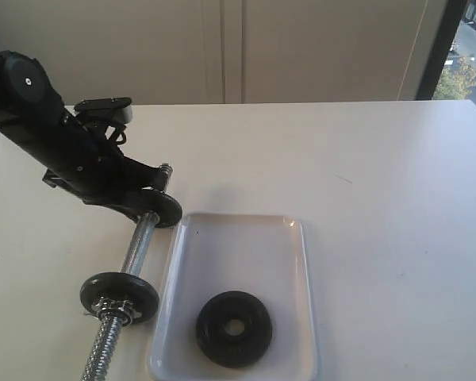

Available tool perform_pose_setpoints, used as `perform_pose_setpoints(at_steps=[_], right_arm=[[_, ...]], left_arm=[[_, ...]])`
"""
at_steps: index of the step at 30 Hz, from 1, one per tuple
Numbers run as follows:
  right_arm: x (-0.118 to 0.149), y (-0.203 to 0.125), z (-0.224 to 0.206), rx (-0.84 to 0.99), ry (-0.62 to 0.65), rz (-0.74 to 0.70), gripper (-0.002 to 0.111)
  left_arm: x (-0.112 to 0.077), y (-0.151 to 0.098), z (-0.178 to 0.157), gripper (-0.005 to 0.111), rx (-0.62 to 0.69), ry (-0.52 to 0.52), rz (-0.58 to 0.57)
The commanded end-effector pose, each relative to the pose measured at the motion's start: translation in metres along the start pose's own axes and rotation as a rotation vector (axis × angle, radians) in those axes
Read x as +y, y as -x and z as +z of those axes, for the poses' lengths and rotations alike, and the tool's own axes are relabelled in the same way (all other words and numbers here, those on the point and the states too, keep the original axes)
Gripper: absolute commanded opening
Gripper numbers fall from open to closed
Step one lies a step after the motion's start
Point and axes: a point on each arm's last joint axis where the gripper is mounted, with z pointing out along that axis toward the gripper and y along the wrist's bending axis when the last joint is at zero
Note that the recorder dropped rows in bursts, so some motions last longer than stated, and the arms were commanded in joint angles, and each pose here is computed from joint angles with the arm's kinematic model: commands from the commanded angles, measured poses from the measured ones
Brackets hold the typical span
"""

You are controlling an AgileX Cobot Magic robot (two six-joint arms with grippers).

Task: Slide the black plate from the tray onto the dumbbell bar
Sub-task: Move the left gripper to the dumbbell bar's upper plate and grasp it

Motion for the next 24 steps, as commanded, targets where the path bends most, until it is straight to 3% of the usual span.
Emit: perform_pose_setpoints(at_steps=[1,5,24], right_arm=[[0.0,0.0,0.0,-0.016,0.001,0.004,0.0],[0.0,0.0,0.0,-0.016,0.001,0.004,0.0],[0.0,0.0,0.0,-0.016,0.001,0.004,0.0]], left_arm=[[-0.009,-0.002,0.004,0.049,0.018,-0.025,0.046],[-0.008,-0.002,0.008,0.064,0.029,-0.023,0.04],[0.003,-0.003,0.044,0.064,0.057,0.005,0.018]])
